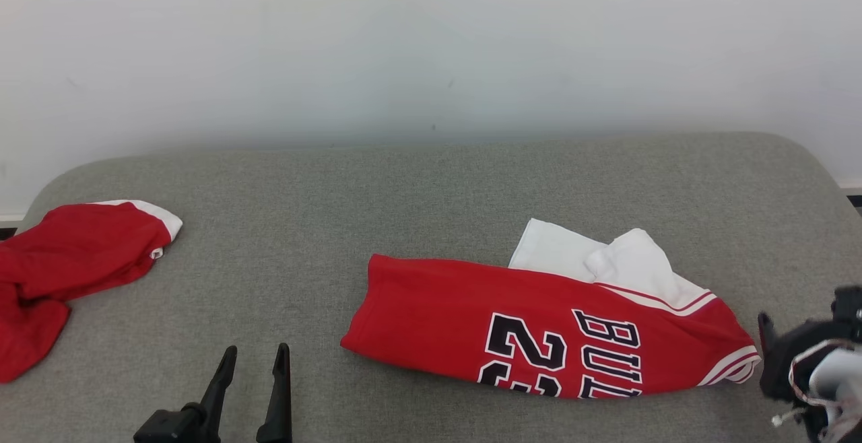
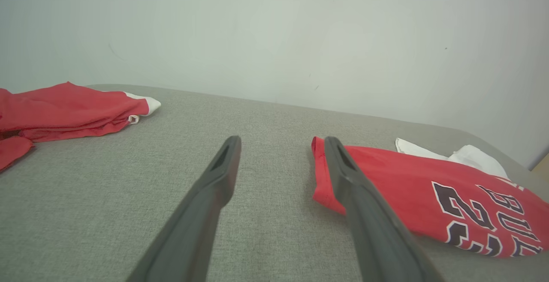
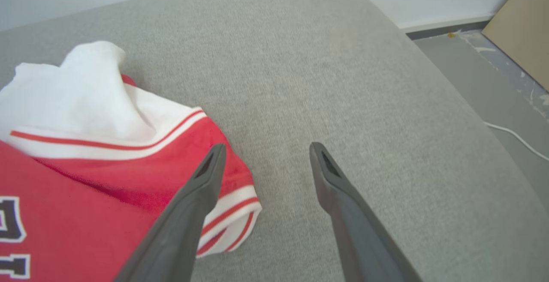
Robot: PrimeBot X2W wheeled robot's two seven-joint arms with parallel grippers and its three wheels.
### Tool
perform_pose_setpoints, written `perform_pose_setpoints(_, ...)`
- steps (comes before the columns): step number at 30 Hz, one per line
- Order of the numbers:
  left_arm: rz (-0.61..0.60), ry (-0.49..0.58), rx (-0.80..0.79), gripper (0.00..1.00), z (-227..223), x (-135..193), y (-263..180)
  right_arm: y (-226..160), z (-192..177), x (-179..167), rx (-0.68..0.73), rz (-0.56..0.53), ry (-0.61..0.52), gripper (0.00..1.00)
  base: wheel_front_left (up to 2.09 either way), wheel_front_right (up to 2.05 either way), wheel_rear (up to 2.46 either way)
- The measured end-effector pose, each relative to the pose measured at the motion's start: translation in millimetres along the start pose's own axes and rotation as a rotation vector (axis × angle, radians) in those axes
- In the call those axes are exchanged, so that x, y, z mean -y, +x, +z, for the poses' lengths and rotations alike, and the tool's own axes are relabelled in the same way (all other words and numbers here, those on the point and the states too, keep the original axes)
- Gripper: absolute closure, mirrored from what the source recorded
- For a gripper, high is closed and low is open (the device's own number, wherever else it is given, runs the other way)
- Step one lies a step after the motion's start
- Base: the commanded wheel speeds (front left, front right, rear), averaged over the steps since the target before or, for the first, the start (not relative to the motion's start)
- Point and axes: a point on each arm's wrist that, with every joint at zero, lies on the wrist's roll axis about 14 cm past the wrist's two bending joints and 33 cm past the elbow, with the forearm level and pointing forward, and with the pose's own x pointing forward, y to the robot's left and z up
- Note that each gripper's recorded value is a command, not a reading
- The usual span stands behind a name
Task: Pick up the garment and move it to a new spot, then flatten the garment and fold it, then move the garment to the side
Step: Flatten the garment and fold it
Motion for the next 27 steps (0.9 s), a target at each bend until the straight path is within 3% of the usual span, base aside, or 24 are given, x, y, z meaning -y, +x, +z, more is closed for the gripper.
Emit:
perform_pose_setpoints(4, 0.002, -0.003, -0.002, 0.00, -0.7, -0.3, 1.5, 10.9, 45.3, -15.7, 0.049, 0.030, -0.049, 0.00, 0.00, 0.00, 0.00)
perform_pose_setpoints(12, -0.009, -0.005, -0.013, 0.00, -5.1, 0.6, 14.2, 32.9, 41.0, -77.7, -0.136, 0.143, -0.173, 0.00, 0.00, 0.00, 0.00)
perform_pose_setpoints(20, 0.006, 0.000, -0.036, 0.00, -12.8, -6.1, 20.4, 50.4, 42.6, -50.0, -0.192, 0.077, -0.258, 0.00, 0.00, 0.00, 0.00)
perform_pose_setpoints(27, 0.034, 0.007, -0.059, 0.00, -20.5, -17.4, 22.8, 61.2, 15.2, -68.8, -0.267, 0.111, -0.244, 0.00, 0.00, 0.00, 0.00)
